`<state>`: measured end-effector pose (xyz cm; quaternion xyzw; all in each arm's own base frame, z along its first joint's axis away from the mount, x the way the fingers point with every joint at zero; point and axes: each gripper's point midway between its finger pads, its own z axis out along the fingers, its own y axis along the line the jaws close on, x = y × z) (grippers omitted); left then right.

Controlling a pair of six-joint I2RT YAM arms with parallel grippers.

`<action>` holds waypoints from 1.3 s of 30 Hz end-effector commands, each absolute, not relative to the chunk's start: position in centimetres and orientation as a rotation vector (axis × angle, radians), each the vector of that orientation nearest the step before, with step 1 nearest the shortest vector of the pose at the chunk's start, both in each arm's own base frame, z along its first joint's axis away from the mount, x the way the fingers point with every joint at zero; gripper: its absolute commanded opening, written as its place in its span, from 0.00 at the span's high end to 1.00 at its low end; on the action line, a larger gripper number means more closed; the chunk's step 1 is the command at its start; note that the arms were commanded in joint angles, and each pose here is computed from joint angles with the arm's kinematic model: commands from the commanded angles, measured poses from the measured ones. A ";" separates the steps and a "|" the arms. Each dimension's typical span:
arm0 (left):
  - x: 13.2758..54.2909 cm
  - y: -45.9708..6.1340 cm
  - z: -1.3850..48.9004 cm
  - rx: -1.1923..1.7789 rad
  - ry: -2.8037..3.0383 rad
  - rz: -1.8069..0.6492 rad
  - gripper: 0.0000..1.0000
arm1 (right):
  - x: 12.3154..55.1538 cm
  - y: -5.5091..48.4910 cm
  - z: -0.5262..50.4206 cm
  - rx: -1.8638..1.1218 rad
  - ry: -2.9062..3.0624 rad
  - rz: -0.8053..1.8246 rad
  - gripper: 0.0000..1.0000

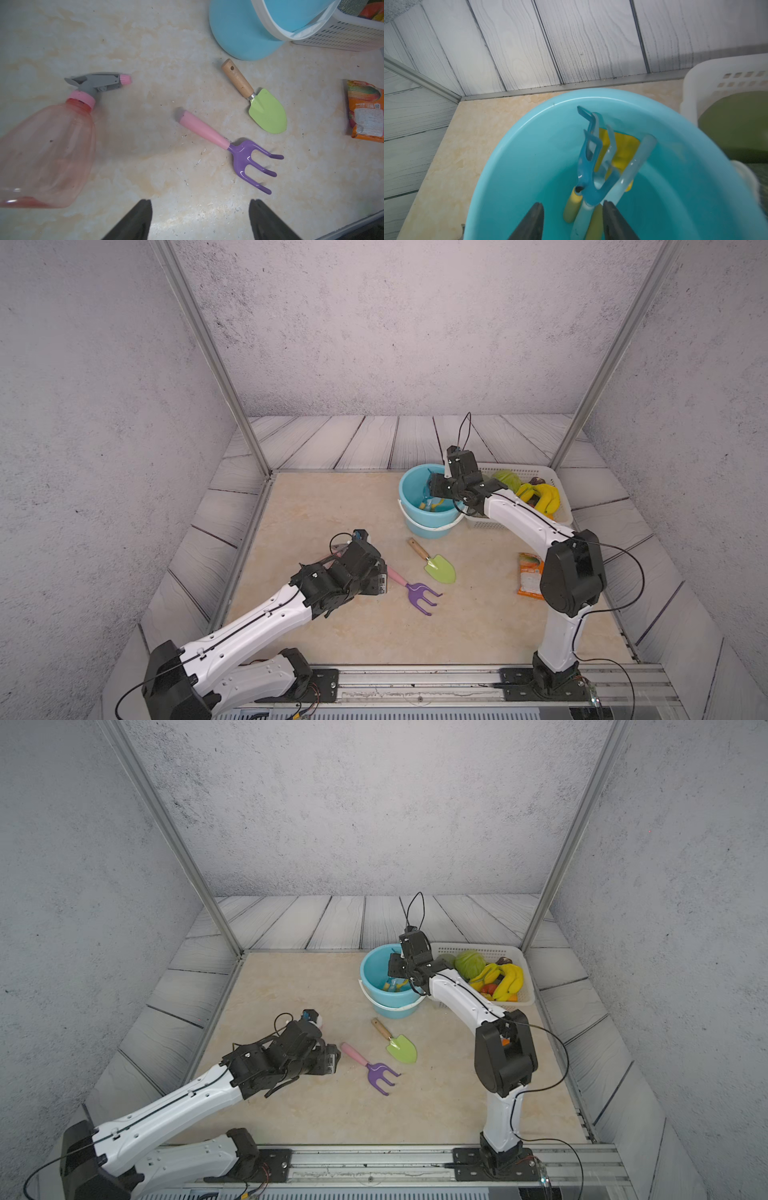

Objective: Organize the gardening tools
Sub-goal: Place the gardening tool in the container, then pick up the gardening tool from the center of the board.

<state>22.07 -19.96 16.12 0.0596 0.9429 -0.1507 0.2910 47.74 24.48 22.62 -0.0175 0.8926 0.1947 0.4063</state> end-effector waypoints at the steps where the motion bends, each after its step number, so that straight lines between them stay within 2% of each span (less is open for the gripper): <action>1: 23.2 -21.7 17.4 0.225 2.483 -0.447 0.19 | 43.7 22.5 28.2 -0.073 2.172 0.524 0.46; 11: 25.3 -25.1 15.1 0.345 2.519 -0.429 0.15 | 33.2 18.5 25.5 -0.048 2.250 0.605 0.39; 19: 27.3 -28.2 12.8 0.443 2.534 -0.470 0.15 | 27.5 16.0 22.7 -0.002 2.289 0.641 0.38; 29: 29.2 -30.4 8.2 0.489 2.627 -0.499 0.18 | 24.7 14.7 20.8 0.029 2.301 0.664 0.39; 39: 30.2 -30.1 5.5 0.520 2.679 -0.446 0.19 | 24.1 14.4 19.7 0.035 2.324 0.654 0.40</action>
